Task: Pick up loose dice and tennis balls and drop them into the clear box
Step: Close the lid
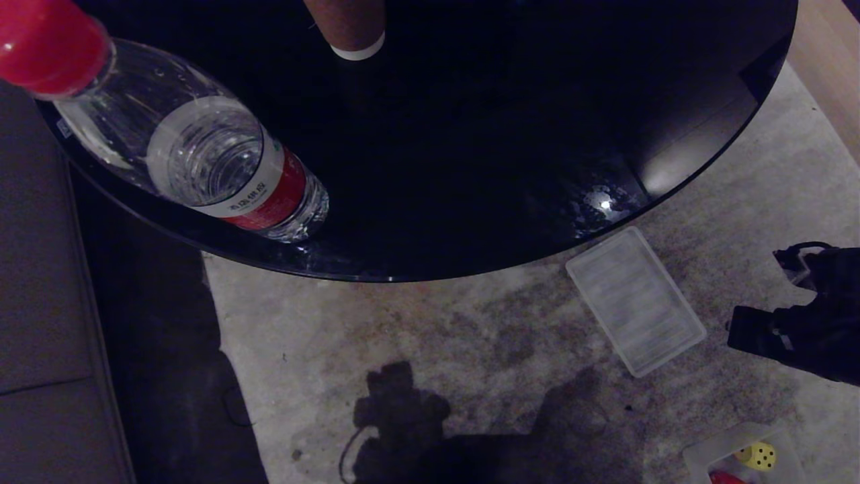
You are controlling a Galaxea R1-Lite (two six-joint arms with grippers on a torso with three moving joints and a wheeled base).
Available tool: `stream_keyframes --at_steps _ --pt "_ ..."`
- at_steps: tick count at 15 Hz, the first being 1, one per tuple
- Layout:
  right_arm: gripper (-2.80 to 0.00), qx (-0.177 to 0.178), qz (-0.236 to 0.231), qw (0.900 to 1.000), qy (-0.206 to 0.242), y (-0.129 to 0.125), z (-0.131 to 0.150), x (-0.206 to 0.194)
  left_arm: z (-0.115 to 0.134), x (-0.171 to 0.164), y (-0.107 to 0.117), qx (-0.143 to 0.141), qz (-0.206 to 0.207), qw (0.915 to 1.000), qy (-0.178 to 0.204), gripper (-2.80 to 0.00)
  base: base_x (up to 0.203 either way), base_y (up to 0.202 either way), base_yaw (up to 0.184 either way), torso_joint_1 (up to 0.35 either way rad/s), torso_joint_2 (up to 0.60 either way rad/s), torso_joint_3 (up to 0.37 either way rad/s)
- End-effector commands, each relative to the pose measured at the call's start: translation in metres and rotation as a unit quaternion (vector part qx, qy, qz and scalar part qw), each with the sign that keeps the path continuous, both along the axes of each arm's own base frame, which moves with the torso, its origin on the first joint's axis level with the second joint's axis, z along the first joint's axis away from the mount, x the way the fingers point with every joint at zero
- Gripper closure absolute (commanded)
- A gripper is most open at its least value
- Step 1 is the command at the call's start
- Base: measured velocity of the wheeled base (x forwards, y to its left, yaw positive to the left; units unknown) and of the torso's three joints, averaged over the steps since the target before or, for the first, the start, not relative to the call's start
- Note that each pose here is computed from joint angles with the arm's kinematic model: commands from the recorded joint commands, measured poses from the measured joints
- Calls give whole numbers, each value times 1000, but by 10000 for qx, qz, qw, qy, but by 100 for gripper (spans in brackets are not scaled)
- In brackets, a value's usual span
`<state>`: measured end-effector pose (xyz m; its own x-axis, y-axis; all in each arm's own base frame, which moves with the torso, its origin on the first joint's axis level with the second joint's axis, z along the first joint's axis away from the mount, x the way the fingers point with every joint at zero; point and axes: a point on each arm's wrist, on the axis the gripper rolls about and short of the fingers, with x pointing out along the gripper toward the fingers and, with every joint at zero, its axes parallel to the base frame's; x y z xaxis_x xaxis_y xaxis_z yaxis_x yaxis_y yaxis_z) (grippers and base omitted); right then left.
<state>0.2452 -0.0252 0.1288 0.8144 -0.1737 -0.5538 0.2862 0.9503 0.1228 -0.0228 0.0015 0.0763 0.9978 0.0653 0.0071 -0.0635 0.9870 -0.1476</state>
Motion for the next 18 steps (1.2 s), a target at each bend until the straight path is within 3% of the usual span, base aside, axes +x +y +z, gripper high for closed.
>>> stream_keyframes --at_steps 1,5,6,9,13,16,18 --pt "0 149 -266 9973 662 -15 -43 31 0 0 0 -6 3 10000 -2 0 0 0 0 0 0 0" --pt "0 537 -713 9920 895 -31 -69 51 0 0 0 -6 5 10000 5 0 0 0 0 0 0 0" --pt "-280 544 -746 9906 1009 -33 -76 53 0 0 0 -6 3 10000 5 0 0 0 0 0 0 0" --pt "-280 521 -915 9878 1148 -45 -89 61 0 0 0 -6 5 10000 5 0 0 0 0 0 0 0" --pt "-280 43 -451 9895 1369 -48 -105 70 0 0 0 -6 3 10000 -3 0 0 0 0 0 0 0" --pt "-280 81 -537 9893 1351 -54 -120 79 0 0 0 -6 4 10000 -5 0 0 0 0 0 0 0" --pt "-280 390 -894 9876 1232 -63 -128 87 0 0 0 -6 3 10000 -6 0 0 0 0 0 0 0"
